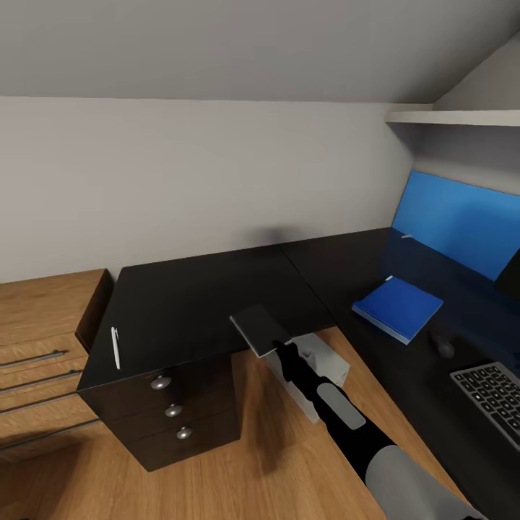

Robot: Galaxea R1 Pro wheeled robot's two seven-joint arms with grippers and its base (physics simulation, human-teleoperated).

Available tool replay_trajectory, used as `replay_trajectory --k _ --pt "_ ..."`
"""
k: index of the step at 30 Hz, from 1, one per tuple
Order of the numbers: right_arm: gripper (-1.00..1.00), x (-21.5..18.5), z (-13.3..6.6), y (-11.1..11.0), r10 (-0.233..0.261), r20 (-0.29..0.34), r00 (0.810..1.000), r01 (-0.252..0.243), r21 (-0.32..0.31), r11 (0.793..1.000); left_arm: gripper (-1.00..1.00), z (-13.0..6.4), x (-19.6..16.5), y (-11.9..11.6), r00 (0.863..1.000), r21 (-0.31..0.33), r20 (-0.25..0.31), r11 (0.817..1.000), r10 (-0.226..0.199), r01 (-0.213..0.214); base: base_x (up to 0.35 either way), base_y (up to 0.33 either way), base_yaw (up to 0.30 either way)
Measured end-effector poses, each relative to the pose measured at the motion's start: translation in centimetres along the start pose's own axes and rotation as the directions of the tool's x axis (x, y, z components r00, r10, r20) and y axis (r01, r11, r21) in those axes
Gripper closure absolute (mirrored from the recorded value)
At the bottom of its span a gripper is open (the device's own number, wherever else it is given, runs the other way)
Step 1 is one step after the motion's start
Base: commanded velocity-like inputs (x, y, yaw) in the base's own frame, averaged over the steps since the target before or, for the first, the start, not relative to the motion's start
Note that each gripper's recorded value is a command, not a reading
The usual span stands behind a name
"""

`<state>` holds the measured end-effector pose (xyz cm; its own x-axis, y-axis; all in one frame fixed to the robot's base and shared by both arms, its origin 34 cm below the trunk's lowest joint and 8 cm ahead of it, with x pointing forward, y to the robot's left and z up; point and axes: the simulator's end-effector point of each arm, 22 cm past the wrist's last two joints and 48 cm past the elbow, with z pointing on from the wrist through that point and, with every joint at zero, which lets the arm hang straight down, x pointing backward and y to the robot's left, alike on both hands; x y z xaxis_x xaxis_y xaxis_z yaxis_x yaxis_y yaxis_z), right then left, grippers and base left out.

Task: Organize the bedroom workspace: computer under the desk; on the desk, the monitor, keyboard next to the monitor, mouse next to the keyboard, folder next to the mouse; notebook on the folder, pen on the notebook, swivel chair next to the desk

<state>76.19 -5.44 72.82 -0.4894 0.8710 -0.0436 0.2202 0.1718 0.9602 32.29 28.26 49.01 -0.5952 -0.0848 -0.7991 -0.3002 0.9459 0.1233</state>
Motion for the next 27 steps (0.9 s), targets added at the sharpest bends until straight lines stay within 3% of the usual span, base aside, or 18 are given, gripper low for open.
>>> replay_trajectory --k 7,11,15,18,21,23,24,27 --pt "1.0 -0.8 -0.3 4.9 -0.014 0.018 1.0 0.016 -0.111 0.994 -1.0 -0.5 -1.1 0.8 1.0 -0.017 0.002 1.0 -0.001 0.001 0.0 0.0 0.0" --pt "1.0 -1.5 -0.7 6.8 -0.027 0.024 0.999 0.03 -0.141 0.989 -1.0 -0.7 -1.9 1.5 1.0 -0.039 0.006 0.999 -0.015 0.015 0.0 0.0 0.0" --pt "1.0 -2.9 -1.3 8.0 -0.043 0.038 0.998 0.048 -0.152 0.987 -1.0 0.1 -4.3 1.8 0.996 -0.073 0.052 0.994 -0.076 0.08 0.0 0.0 0.0" --pt "1.0 -4.9 -2.1 8.6 -0.065 0.059 0.996 0.074 -0.154 0.985 -1.0 1.0 -6.9 1.3 0.984 -0.079 0.109 0.986 -0.138 0.147 0.0 0.0 0.0" --pt "1.0 -5.8 -2.6 9.8 -0.082 0.068 0.994 0.093 -0.168 0.981 -1.0 1.2 -8.5 1.0 0.977 -0.076 0.135 0.982 -0.163 0.174 0.0 0.0 0.0" --pt "1.0 -6.9 -3.2 10.9 -0.1 0.079 0.992 0.113 -0.183 0.977 -1.0 1.9 -8.7 -0.1 0.98 -0.064 0.095 0.981 -0.176 0.183 0.0 0.0 0.0" --pt "1.0 -8.0 -3.6 11.4 -0.112 0.091 0.99 0.128 -0.189 0.974 -1.0 2.7 -9.1 -1.5 0.981 -0.044 0.049 0.981 -0.188 0.191 0.0 0.0 0.0" --pt "1.0 -11.4 -4.7 12.7 -0.093 0.149 0.984 0.122 -0.201 0.972 -1.0 5.0 -12.1 -4.6 0.975 0.016 -0.023 0.976 -0.219 0.219 0.0 0.0 0.0"
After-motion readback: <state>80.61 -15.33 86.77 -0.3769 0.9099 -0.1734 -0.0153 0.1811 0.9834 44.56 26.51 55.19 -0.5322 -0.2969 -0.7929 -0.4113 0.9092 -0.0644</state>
